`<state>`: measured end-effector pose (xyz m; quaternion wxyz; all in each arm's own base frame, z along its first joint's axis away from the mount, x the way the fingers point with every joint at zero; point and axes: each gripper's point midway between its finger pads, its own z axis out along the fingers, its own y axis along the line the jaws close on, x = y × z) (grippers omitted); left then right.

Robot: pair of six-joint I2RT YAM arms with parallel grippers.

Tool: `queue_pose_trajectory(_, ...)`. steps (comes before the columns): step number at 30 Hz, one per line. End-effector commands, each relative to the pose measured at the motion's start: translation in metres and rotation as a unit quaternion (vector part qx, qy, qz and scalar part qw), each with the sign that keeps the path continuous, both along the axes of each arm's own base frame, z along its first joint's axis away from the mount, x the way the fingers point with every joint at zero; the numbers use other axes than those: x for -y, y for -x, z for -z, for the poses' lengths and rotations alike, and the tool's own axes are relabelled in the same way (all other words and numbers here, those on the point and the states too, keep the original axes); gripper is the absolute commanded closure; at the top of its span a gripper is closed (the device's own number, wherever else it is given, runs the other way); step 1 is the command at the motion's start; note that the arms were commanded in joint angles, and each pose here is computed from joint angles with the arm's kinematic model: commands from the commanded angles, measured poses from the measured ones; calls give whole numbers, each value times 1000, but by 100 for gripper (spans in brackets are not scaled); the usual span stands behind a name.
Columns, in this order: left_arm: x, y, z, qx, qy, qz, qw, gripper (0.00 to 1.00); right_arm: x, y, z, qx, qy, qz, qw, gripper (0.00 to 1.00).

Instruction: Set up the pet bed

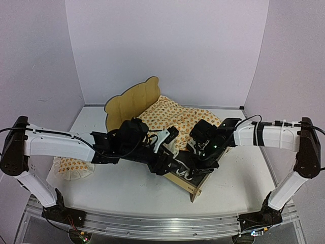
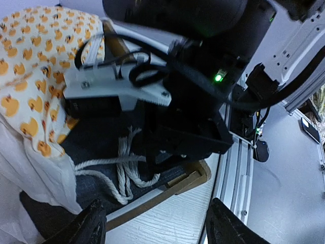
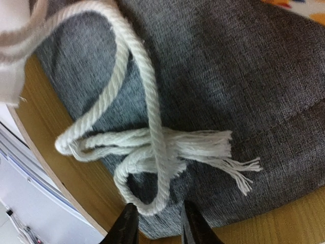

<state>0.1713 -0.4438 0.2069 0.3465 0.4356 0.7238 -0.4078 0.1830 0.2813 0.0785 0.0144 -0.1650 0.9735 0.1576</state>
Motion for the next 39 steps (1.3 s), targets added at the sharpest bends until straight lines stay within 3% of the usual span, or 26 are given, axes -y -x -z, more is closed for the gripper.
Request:
queue_pose_trajectory(1,13,-16,13,9,5,-42,999,37,-12,-13,6,29,-25,37,999,74)
queue_pose_trajectory(11,33,-14,60,32,-57,-44,997,43,-4,-17,-14,90,-59,50,993,100)
queue_pose_trajectory(16,45,-16,73,36,-76,-36,996,48,-2,-18,-38,120,-86,49,988,100)
queue_pose_trajectory(18,49,-18,81,35,-87,-36,995,54,-2,-17,-42,121,-93,46,987,100)
queue_pose_trajectory(19,51,-20,84,34,-93,-38,994,62,-3,-16,-44,120,-97,45,987,100)
queue_pose_trajectory(23,52,-23,87,43,-106,-39,993,69,2,-16,-54,137,-103,44,984,100)
queue_pose_trajectory(26,46,-27,85,63,-119,-45,990,89,6,-18,-66,159,-103,37,981,100)
queue_pose_trajectory(29,38,-28,65,83,-116,-51,988,100,4,-20,-79,177,-114,16,977,100)
queue_pose_trajectory(39,-12,-37,-54,151,-19,-136,979,100,-20,-5,-103,165,-149,-107,969,100)
